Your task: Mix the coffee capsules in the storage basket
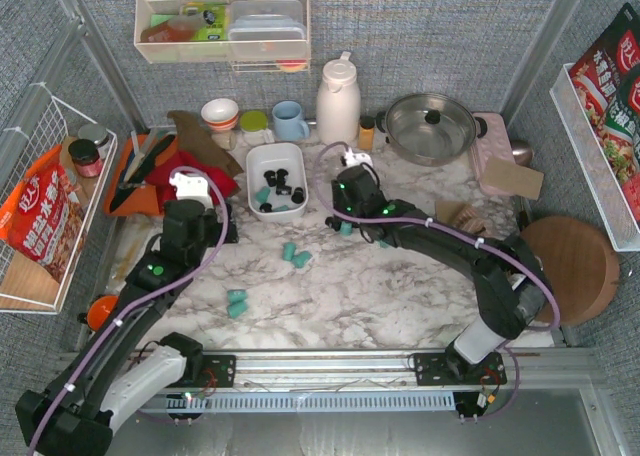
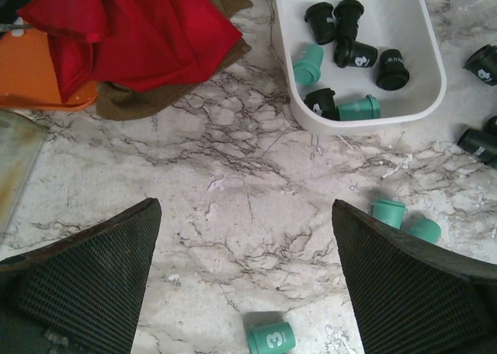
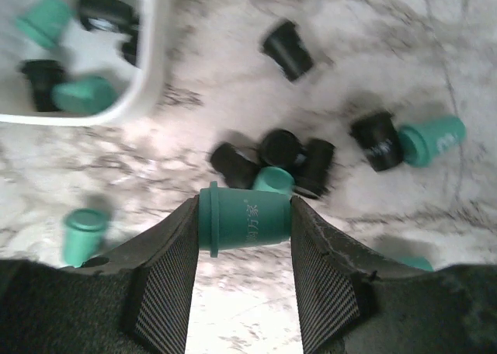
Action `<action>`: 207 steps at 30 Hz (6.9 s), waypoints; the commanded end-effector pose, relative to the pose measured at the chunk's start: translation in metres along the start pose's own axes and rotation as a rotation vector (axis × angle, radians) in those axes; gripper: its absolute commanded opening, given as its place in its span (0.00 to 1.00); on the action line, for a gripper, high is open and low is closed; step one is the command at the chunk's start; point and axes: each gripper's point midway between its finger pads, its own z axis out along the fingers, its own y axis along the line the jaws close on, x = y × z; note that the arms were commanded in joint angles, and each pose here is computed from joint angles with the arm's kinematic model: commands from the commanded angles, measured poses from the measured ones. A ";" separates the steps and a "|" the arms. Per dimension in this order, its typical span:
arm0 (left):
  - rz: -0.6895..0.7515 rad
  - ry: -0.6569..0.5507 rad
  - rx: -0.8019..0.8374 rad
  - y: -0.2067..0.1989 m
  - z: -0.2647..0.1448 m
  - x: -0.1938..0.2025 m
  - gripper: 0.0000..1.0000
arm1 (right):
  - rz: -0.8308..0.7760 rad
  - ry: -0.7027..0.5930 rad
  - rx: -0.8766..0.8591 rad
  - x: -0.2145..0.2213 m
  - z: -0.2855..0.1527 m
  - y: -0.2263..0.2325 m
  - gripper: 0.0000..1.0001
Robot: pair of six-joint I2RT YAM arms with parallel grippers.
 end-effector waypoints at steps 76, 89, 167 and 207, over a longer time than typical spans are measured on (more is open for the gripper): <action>-0.053 -0.154 -0.007 0.015 -0.012 -0.025 0.99 | -0.071 0.067 0.096 0.051 0.049 0.003 0.49; -0.058 -0.153 -0.003 0.015 -0.011 -0.026 0.99 | -0.086 0.090 0.132 0.060 0.060 -0.002 0.47; -0.149 -0.059 -0.010 0.011 0.005 -0.002 0.99 | -0.251 -0.070 0.076 0.013 -0.047 -0.015 0.56; -0.302 0.708 -0.207 -0.027 -0.027 0.194 0.71 | -0.305 -0.176 0.128 0.033 -0.087 -0.064 0.61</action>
